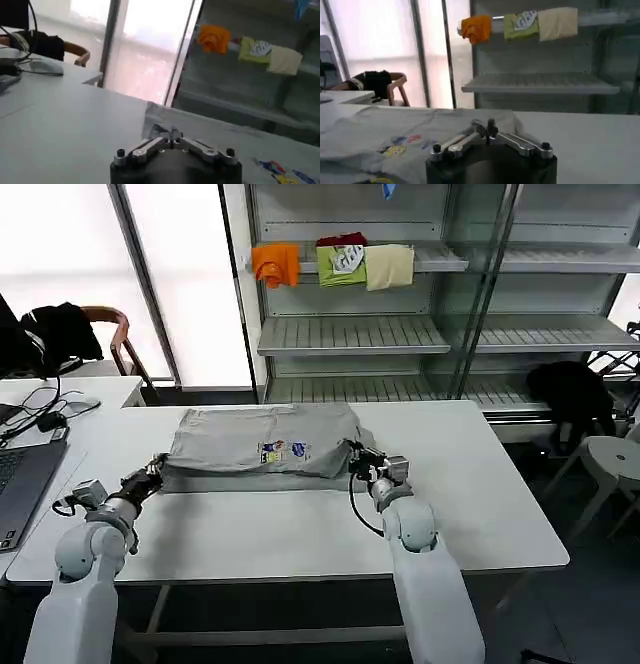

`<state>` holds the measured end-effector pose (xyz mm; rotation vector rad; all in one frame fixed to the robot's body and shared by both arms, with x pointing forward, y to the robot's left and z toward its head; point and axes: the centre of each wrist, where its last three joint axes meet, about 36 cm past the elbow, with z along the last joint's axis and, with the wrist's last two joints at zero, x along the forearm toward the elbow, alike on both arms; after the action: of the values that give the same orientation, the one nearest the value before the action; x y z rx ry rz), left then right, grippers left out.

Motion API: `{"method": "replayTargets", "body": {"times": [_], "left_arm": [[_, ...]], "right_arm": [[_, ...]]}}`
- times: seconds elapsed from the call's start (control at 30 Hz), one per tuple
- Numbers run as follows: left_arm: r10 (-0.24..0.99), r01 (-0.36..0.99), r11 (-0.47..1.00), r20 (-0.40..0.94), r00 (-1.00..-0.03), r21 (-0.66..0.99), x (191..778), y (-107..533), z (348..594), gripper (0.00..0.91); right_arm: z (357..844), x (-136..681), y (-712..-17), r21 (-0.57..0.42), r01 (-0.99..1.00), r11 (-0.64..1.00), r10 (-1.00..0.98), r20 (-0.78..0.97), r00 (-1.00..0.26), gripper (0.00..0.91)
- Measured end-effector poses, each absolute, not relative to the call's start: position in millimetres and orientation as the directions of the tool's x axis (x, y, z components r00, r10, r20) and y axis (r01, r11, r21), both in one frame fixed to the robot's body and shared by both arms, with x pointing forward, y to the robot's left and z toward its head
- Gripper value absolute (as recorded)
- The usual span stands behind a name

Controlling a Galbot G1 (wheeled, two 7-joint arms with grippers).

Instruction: Fold and organize the clothes.

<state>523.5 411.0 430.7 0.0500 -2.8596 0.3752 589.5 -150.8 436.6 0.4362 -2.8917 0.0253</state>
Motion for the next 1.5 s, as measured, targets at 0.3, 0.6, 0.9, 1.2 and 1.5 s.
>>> {"method": "replayTargets", "body": {"times": [0.3, 0.6, 0.9, 1.2, 1.5], "left_arm": [[-0.011, -0.077, 0.970, 0.276, -0.961, -0.231, 538, 413, 424, 0.010], [-0.019, -0.084, 0.972, 0.288, -0.957, -0.217, 541, 416, 421, 0.685], [-0.031, -0.090, 0.976, 0.284, -0.958, -0.197, 539, 418, 422, 0.907], [-0.033, -0.084, 0.977, 0.245, -0.969, -0.198, 538, 419, 441, 0.907], [-0.032, -0.070, 0.989, 0.267, -0.963, -0.134, 521, 421, 446, 0.907]], "right_arm": [[431, 613, -152, -0.009, -0.291, 0.957, -0.281, 0.230, -0.932, 0.000], [433, 628, -151, -0.039, -0.287, 0.957, -0.269, 0.240, -0.933, 0.867], [439, 635, -151, -0.056, -0.274, 0.960, -0.257, 0.212, -0.943, 0.907], [449, 632, -148, -0.029, -0.263, 0.964, -0.253, 0.191, -0.949, 0.907], [451, 590, -142, 0.010, -0.277, 0.961, -0.272, 0.227, -0.935, 0.907]]}}
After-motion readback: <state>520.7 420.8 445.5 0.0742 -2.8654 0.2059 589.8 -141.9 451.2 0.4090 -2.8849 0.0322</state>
